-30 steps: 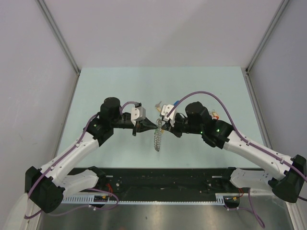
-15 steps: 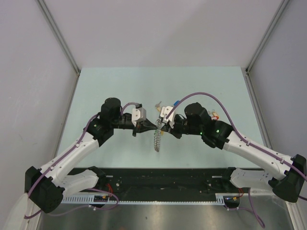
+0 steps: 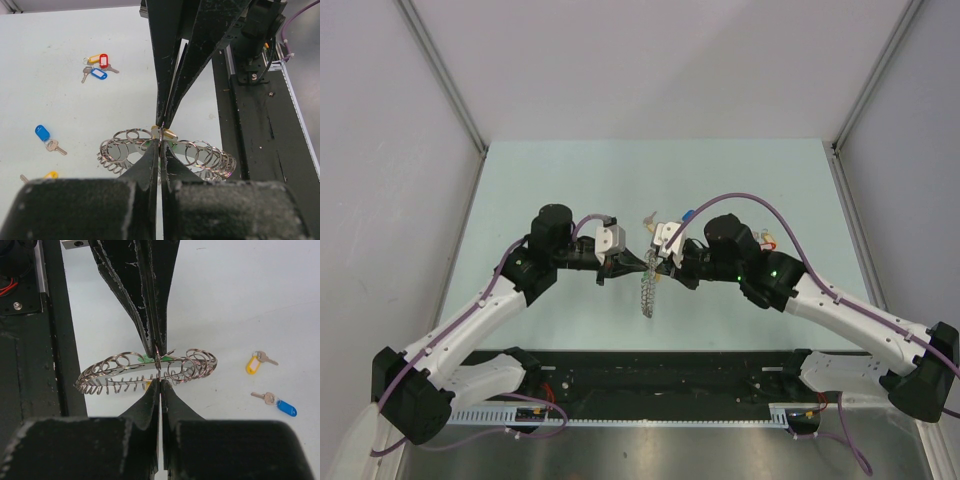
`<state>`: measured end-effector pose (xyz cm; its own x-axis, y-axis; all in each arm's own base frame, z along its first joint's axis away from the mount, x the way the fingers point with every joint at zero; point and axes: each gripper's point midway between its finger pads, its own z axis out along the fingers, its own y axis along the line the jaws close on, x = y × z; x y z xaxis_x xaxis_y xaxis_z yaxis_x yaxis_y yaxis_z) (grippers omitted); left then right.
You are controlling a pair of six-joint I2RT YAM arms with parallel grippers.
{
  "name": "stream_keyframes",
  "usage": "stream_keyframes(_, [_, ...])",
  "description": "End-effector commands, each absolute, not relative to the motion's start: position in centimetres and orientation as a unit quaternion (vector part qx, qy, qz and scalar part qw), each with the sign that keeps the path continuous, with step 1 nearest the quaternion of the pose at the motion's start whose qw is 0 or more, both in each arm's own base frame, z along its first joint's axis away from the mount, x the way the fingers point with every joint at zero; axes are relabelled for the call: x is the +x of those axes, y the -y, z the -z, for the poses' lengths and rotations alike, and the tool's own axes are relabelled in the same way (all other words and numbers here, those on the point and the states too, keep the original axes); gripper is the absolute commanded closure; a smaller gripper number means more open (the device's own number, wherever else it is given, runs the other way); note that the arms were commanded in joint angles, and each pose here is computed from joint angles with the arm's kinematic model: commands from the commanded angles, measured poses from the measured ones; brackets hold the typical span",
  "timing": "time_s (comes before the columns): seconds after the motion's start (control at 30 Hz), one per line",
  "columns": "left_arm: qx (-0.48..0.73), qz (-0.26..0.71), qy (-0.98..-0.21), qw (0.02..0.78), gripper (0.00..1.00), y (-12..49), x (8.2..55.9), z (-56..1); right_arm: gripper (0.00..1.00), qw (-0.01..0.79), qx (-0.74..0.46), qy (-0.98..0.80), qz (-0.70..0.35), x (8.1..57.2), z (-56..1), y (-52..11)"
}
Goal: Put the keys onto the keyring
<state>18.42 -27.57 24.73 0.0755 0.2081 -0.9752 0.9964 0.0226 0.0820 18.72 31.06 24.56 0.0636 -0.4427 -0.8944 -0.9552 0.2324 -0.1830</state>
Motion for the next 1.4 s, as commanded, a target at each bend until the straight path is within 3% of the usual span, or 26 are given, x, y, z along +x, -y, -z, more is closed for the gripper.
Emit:
stream_keyframes(0.0, [0.576, 0.407, -0.5, 0.503, 1.0, 27.73, 18.17, -27.05, 1.0, 0.496, -0.558, -0.605, -0.278, 18.8, -27.03, -31.87])
stream_keyframes(1.37, [0.578, 0.407, -0.497, 0.503, 1.0, 27.77, 17.94, -27.14, 1.0, 0.485, -0.557, -0.619, -0.267, 19.17, -26.12, -31.88])
